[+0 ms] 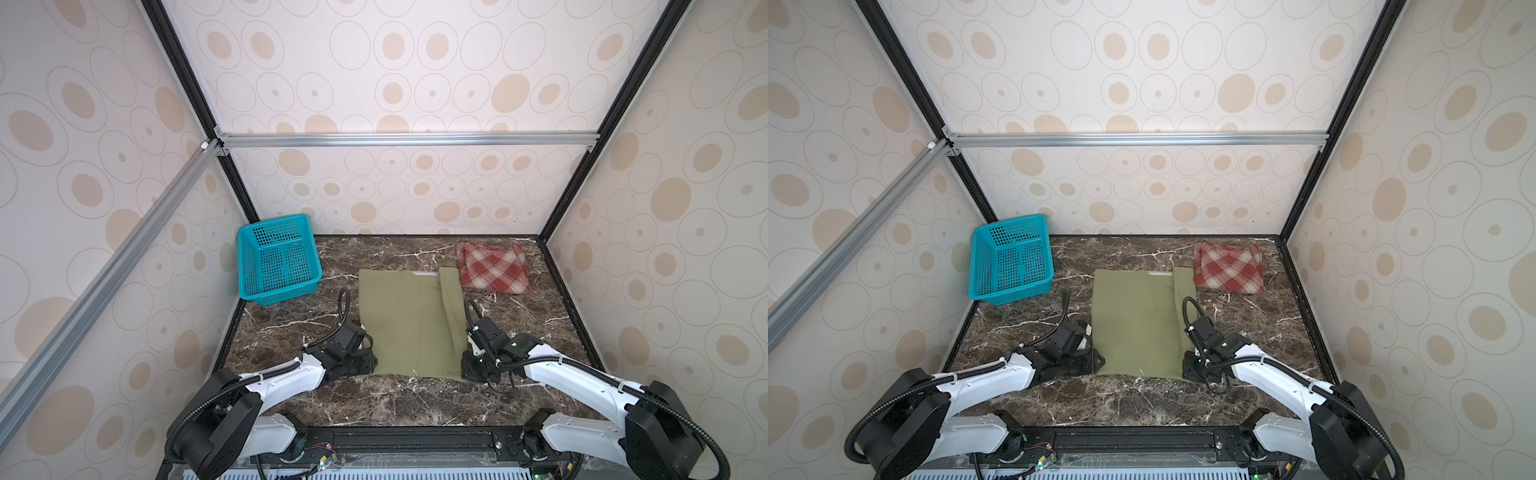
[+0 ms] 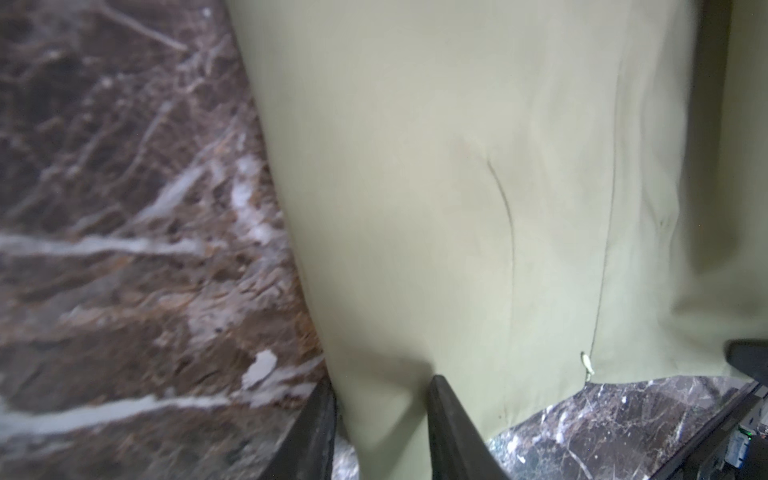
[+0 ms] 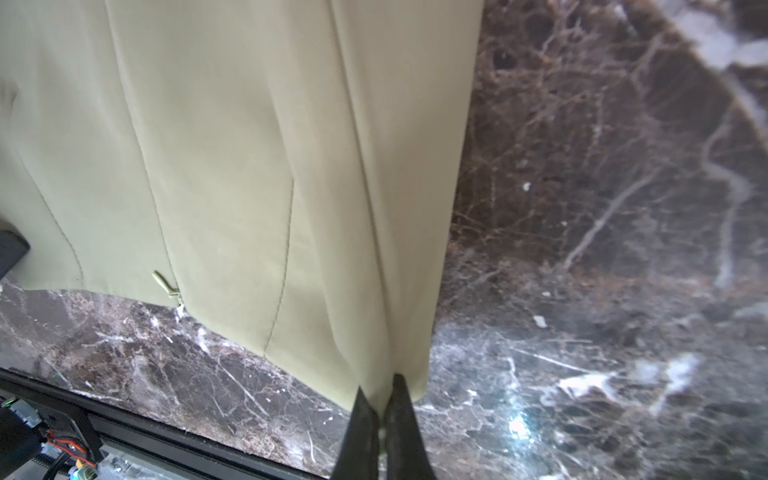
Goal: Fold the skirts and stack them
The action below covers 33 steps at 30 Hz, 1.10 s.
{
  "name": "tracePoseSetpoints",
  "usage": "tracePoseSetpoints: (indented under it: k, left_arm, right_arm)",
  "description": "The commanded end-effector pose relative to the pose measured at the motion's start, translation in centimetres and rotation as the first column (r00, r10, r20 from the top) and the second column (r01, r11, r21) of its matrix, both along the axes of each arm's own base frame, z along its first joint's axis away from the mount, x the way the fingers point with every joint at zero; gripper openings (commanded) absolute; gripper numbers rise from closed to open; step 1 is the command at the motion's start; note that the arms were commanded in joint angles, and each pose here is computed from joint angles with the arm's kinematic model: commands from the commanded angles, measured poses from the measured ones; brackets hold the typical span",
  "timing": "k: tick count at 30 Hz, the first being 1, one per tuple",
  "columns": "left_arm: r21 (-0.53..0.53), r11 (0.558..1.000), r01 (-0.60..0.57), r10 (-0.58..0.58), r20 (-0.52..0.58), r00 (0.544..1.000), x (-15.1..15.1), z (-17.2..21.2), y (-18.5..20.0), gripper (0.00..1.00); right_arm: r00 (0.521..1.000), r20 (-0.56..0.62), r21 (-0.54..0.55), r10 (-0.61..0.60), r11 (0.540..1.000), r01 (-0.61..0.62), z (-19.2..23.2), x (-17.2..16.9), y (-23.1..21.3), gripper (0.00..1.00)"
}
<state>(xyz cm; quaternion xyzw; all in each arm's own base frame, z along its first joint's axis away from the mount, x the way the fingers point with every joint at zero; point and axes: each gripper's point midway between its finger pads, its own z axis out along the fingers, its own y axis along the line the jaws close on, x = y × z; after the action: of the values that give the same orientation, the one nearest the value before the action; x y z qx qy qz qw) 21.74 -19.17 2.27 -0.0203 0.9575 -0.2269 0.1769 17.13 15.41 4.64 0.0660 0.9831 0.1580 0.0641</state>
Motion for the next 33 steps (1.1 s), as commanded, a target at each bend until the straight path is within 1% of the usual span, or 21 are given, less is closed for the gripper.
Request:
tracePoseSetpoints:
  k: [1, 3, 6, 8, 10, 13, 15, 19, 25, 27, 29, 31, 33]
  left_arm:
    - [0.052, 0.998, 0.024, -0.021, -0.058, 0.998, -1.2, -1.4, 0.5, 0.36]
    - [0.059, 0.998, 0.032, -0.027, -0.073, 0.997, -1.7, -1.6, 0.7, 0.37]
    - [0.073, 0.997, 0.031, -0.025, -0.082, 0.996, -2.4, -1.6, 1.2, 0.41]
    - [0.074, 0.997, 0.028, -0.021, -0.091, 0.996, -3.0, -1.7, 1.5, 0.47]
    - [0.070, 0.997, 0.021, -0.013, -0.100, 0.995, -3.4, -1.8, 1.7, 0.48]
    - [0.056, 0.998, 0.013, -0.008, -0.100, 0.995, -3.7, -1.9, 1.6, 0.46]
    - [0.043, 0.999, 0.018, -0.014, -0.101, 0.995, -3.7, -1.9, 1.3, 0.43]
    - [0.039, 0.998, 0.041, -0.036, -0.108, 0.993, -4.0, -2.1, 0.5, 0.41]
    - [0.038, 0.996, 0.078, -0.072, -0.133, 0.988, -4.8, -3.1, -0.5, 0.40]
    - [0.045, 0.996, 0.081, -0.075, -0.133, 0.988, -4.8, -3.3, -0.7, 0.35]
    - [0.067, 0.995, 0.072, -0.062, -0.137, 0.989, -4.8, -3.7, -0.3, 0.20]
    - [0.093, 0.994, 0.053, -0.041, -0.126, 0.991, -4.5, -3.5, 0.2, 0.00]
    - [0.131, 0.991, 0.030, -0.019, -0.082, 0.996, -3.5, -2.4, 0.6, 0.00]
  right_arm:
    - [1.000, 0.006, -0.029, -0.017, 0.999, 0.017, 0.7, -0.1, -0.9, 0.00]
    - [1.000, 0.017, -0.031, -0.025, 0.999, 0.025, 1.1, 0.1, -1.1, 0.00]
    - [0.999, 0.038, -0.026, -0.031, 0.999, 0.032, 1.8, 0.4, -1.2, 0.00]
    - [0.998, 0.046, -0.014, -0.037, 0.999, 0.038, 2.1, 0.7, -1.1, 0.00]
    - [0.998, 0.049, -0.007, -0.034, 0.999, 0.035, 2.3, 0.9, -0.9, 0.00]
    - [0.999, 0.046, 0.001, -0.028, 1.000, 0.028, 2.4, 1.2, -0.6, 0.00]
    - [0.999, 0.041, 0.006, -0.024, 1.000, 0.024, 2.4, 1.3, -0.4, 0.00]
    - [0.999, 0.047, -0.002, -0.021, 1.000, 0.021, 2.6, 1.5, -0.5, 0.00]
    - [0.998, 0.061, 0.007, -0.036, 0.999, 0.035, 3.0, 1.9, -0.7, 0.00]
    - [0.997, 0.062, 0.017, -0.036, 0.999, 0.035, 3.1, 2.0, -0.5, 0.00]
    - [0.997, 0.064, 0.028, -0.034, 0.999, 0.032, 3.3, 2.1, -0.3, 0.00]
    - [0.997, 0.077, 0.037, -0.031, 0.999, 0.028, 3.9, 2.5, -0.1, 0.00]
    - [0.994, 0.103, 0.058, -0.029, 0.998, 0.023, 4.9, 3.2, 0.2, 0.00]
